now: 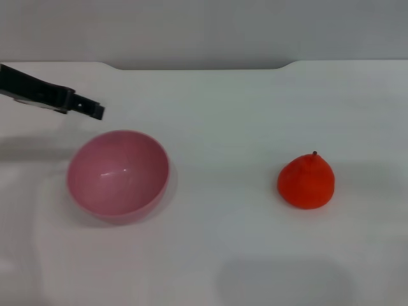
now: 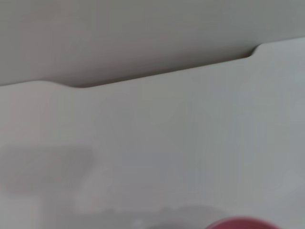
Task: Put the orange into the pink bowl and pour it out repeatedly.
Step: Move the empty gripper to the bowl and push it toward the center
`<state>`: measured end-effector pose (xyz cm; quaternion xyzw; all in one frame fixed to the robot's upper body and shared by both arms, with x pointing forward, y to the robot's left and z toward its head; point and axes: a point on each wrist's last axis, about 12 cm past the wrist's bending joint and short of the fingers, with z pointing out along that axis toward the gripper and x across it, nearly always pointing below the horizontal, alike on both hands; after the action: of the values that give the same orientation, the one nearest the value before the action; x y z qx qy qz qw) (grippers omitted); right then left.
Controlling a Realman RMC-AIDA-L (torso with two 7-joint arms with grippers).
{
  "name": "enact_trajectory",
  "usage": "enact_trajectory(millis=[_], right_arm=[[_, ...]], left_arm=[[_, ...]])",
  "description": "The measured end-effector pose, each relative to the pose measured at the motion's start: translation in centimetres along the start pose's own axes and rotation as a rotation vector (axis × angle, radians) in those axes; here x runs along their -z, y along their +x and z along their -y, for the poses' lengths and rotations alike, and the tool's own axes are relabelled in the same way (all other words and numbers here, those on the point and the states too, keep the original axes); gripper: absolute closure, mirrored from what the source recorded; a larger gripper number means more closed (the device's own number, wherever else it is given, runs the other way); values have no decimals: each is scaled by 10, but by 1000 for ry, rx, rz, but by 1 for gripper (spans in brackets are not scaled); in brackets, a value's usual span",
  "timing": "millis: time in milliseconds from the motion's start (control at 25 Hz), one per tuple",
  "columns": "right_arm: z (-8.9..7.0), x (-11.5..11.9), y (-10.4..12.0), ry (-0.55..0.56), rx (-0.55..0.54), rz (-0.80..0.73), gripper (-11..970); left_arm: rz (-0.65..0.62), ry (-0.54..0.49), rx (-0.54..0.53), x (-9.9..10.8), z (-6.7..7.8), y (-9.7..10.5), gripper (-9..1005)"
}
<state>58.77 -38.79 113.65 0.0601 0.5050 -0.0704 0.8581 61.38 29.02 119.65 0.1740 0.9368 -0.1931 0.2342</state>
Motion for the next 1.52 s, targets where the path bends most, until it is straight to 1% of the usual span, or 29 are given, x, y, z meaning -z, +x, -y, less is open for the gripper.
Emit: enact_trajectory(millis=[80,160,360,600,920,1360,1520], right_arm=[[-2,0,0,-2,-3,0,336],[-4,0,1,-5,-6,-2,336],[-7,2,1,-9,-12,0,336],[-8,3,2,-9,-17,-5,336],[-7,4,3,-6,-26,-7,335],[-5,3,2,-5,-22,-8,335],[-4,2,2,-6,-21,-7,336]], left_arm=[[-28,-69,-14,8,4,0,168],[-57,-105,-22,10,6,1,168],[-124,-152,-32,3,11,6,168],[-116,-154,-31,-8,13,9,168],[-142,-144,14,-26,5,20,168],[-151,-134,33,-43,3,26,167],[-158,-130,38,-49,4,29,192]])
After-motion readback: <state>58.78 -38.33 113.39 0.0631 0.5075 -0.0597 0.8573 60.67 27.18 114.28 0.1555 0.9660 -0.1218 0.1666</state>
